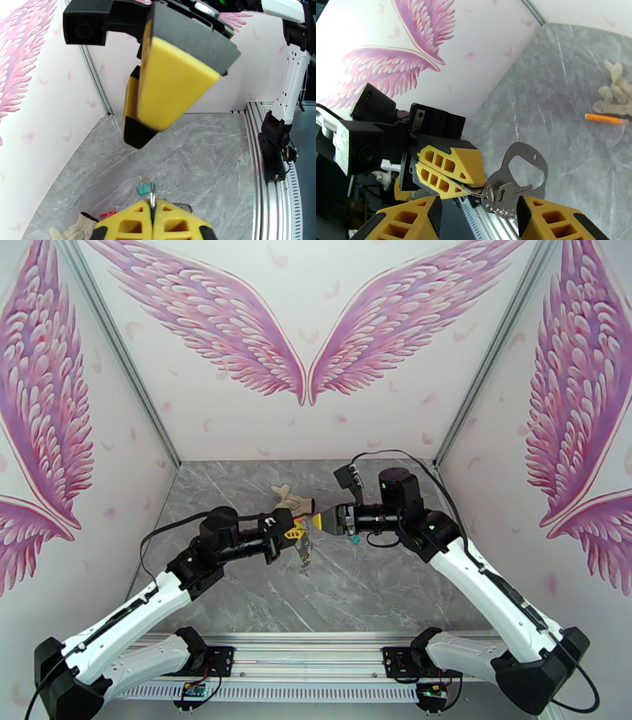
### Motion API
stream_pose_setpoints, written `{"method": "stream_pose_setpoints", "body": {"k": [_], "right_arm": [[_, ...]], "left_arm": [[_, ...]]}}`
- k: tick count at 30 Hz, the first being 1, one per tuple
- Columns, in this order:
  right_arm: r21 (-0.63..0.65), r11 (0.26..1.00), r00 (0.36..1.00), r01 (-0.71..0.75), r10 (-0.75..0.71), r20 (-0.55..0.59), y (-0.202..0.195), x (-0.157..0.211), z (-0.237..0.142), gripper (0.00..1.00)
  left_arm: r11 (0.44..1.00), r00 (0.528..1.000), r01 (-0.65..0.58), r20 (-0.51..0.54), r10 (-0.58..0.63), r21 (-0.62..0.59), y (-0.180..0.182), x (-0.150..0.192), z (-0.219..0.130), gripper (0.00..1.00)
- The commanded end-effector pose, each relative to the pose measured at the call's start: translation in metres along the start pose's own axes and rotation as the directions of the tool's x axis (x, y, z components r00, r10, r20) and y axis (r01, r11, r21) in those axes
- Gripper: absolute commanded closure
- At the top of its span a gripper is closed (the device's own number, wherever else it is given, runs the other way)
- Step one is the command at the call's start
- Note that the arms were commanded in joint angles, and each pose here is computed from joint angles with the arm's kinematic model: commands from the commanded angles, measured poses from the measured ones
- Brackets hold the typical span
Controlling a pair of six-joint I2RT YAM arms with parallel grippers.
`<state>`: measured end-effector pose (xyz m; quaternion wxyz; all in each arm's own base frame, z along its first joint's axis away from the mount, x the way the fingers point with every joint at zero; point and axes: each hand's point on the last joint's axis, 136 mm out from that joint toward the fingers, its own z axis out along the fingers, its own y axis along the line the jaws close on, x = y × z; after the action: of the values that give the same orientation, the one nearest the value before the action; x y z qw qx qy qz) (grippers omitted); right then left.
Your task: Remove the keys from the keyring
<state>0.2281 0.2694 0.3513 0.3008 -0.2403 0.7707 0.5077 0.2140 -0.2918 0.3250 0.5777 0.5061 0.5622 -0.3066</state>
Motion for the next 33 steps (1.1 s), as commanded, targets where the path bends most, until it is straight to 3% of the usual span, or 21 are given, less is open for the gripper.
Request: {"method": "stream_pose_setpoints", "body": {"k": [1,4,9,13,18,26,33], "right_arm": [[0.020,0.979,0.978,0.204,-0.205,0.027,0.000,0.005,-0.006,0.42],[0.110,0.932,0.938,0.345,-0.347,-0.004,-0.014,0.006,-0.003,0.47],[0.154,0.780,0.788,0.606,-0.615,0.011,-0.010,0.006,0.000,0.48],[0.173,0.674,0.693,0.719,-0.715,-0.092,-0.026,0.022,-0.001,0.50],[0.167,0.586,0.599,0.793,-0.799,-0.042,-0.020,0.030,0.005,0.49],[0.267,0.449,0.483,0.853,-0.872,-0.078,-0.014,0.023,0.017,0.51],[0.251,0.400,0.437,0.882,-0.892,-0.114,-0.013,0.028,0.028,0.57]], "left_arm": [[0.999,0.996,-0.054,0.065,0.054,0.004,-0.001,-0.030,-0.009,1.00],[0.998,0.996,-0.048,0.071,0.046,0.028,-0.004,-0.033,-0.009,1.00],[0.998,0.997,-0.040,0.062,0.037,0.050,-0.009,-0.030,-0.010,1.00],[0.997,0.998,-0.033,0.055,0.029,0.064,-0.011,-0.029,-0.010,1.00],[0.996,0.999,-0.024,0.045,0.020,0.082,-0.012,-0.027,-0.007,1.00],[0.995,0.999,-0.012,0.037,0.008,0.098,-0.013,-0.025,-0.003,1.00],[0.995,1.000,-0.001,0.031,-0.002,0.104,-0.012,-0.026,-0.001,1.00]]}}
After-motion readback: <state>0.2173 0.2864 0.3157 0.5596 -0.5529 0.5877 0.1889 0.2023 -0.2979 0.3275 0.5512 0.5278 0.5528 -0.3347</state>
